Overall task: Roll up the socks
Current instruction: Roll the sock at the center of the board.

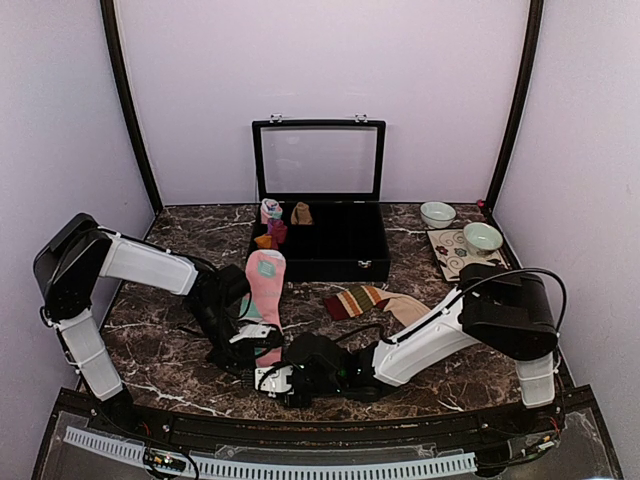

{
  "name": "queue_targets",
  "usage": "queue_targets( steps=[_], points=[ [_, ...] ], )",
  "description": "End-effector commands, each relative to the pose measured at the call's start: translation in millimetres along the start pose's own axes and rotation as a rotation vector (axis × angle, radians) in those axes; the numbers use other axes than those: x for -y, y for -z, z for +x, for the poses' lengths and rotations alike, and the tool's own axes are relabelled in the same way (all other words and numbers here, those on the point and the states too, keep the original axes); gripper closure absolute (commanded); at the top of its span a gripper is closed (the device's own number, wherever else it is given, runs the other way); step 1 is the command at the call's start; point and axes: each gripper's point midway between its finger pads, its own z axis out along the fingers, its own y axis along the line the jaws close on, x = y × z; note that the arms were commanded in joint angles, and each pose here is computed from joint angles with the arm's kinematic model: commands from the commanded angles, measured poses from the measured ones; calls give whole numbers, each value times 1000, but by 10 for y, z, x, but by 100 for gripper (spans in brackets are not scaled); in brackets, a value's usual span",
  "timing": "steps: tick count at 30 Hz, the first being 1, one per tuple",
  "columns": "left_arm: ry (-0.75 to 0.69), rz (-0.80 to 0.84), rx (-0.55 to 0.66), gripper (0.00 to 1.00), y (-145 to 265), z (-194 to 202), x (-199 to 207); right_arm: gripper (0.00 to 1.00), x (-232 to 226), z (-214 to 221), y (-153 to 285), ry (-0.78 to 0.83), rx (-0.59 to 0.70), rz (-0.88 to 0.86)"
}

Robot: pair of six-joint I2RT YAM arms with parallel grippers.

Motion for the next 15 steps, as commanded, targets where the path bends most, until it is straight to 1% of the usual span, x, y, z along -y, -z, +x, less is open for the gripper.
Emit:
queue_targets(
  steps=[1,2,4,5,6,7,8,9,12,15],
  points=[
    [10,-25,-43,79,37,129,27,80,-219,458,-61,-64,-102,-51],
    [11,-33,-35,77,54,122,21,83,-227,475,-64,-74,-107,-50],
    [19,-55,-3,70,117,94,-4,89,-232,508,-60,-100,-115,-51],
    [37,-74,25,64,181,85,-48,92,-238,521,-55,-112,-119,-52],
    [47,-91,51,54,243,76,-83,95,-247,543,-52,-128,-124,-57],
    [54,-109,74,51,302,63,-110,97,-257,556,-51,-143,-129,-61],
    [58,-127,90,50,354,62,-131,100,-274,576,-54,-159,-137,-69],
    [57,-147,106,49,406,61,-149,100,-287,593,-57,-174,-145,-77],
    [44,-209,126,48,510,94,-163,100,-313,605,-47,-225,-152,-99],
    [6,-255,126,49,573,109,-108,100,-314,572,-16,-313,-146,-144]
  ],
)
